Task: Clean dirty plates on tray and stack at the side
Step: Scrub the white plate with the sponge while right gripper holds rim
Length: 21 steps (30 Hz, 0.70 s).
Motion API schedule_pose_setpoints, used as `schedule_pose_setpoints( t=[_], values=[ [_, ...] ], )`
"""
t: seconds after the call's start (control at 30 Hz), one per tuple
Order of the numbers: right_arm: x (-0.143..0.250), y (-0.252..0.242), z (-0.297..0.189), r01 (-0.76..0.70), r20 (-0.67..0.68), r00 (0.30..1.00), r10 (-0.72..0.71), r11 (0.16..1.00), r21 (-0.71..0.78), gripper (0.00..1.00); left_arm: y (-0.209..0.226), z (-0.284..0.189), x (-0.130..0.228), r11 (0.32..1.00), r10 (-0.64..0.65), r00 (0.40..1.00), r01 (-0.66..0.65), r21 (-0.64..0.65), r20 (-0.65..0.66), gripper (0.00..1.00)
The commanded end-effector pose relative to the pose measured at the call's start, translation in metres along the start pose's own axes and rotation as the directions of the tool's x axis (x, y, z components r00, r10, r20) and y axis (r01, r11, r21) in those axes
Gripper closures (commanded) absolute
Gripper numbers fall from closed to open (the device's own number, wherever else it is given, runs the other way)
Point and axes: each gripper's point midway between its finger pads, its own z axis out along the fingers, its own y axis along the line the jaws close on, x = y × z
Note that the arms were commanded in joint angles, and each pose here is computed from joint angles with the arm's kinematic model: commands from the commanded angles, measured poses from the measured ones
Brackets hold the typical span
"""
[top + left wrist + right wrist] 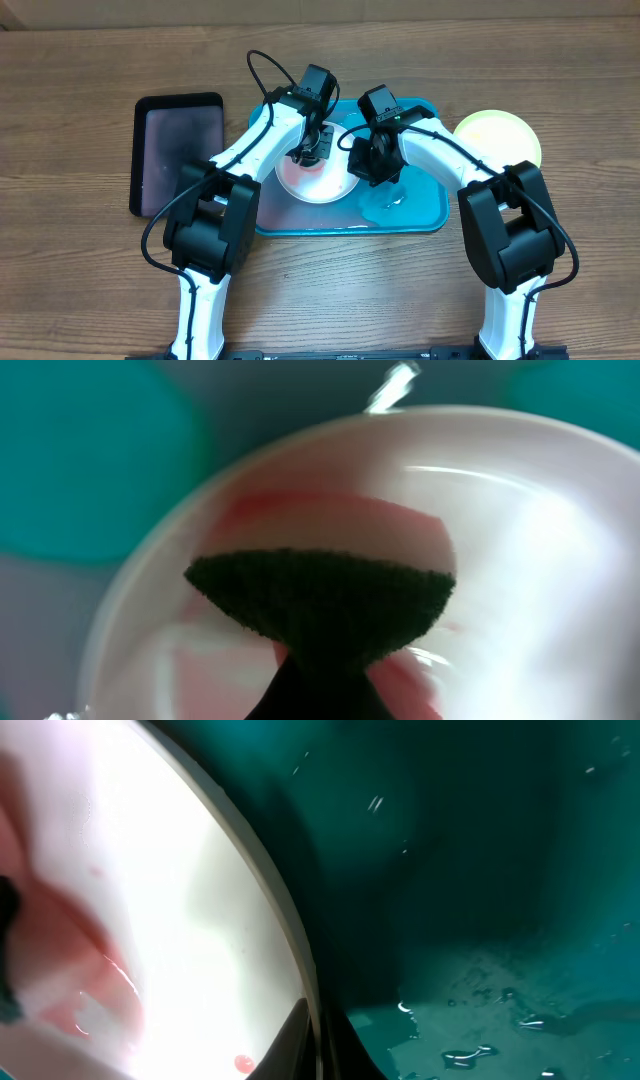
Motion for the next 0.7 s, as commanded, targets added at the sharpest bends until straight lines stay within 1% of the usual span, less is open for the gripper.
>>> schedule_pose_setpoints(
  t=[0.0,0.1,0.2,0.27,0.33,0.37,0.43,0.5,0.6,0.67],
  values=[
    [0.011,-0.007,0.009,0.023,-0.028,0.999,-0.022,0.999,0.035,0.96,0.034,-0.001,0.005,0.978,-0.046,0.999,0.048,-0.204,0.015,0.96],
    [0.011,-0.007,0.009,0.023,-0.027,0.999,-0.022,0.999,0.034,0.96,0.036,-0.002,0.025,0.977,-0.047,0.996,0.031,-0.209,-0.073,0.96],
    [0.011,-0.007,0.009,0.023,-0.025,0.999,-0.022,0.999,0.036,0.96,0.028,-0.005,0.051,0.989,-0.022,0.982,-0.007,-0.150,-0.190,0.96],
    [0.011,-0.007,0.009,0.023,-0.025,0.999,-0.023,0.999,0.035,0.96,0.013,-0.007,0.068,0.997,0.055,0.961,-0.067,-0.036,-0.272,0.96],
    [0.010,-0.007,0.009,0.024,-0.023,0.999,-0.023,0.999,0.034,0.96,-0.009,-0.011,0.079,0.984,0.163,0.936,-0.129,0.126,-0.311,0.96],
    [0.010,-0.007,0.009,0.024,-0.022,0.999,-0.023,0.999,0.033,0.96,-0.020,-0.013,0.082,0.967,0.214,0.926,-0.155,0.204,-0.312,0.96],
    [0.010,-0.007,0.009,0.024,-0.022,0.999,-0.023,0.999,0.033,0.96,-0.045,-0.020,0.086,0.905,0.317,0.907,-0.203,0.373,-0.276,0.96],
    [0.010,-0.007,0.009,0.024,-0.023,0.999,-0.023,0.999,0.034,0.96,-0.060,-0.025,0.083,0.856,0.364,0.904,-0.229,0.464,-0.224,0.96],
    [0.011,-0.007,0.009,0.023,-0.026,0.999,-0.022,0.999,0.036,0.96,-0.066,-0.022,0.069,0.847,0.353,0.922,-0.241,0.474,-0.162,0.96],
    [0.011,-0.007,0.009,0.023,-0.027,0.999,-0.022,0.999,0.037,0.96,-0.066,-0.018,0.054,0.862,0.320,0.940,-0.237,0.448,-0.118,0.96]
  ],
)
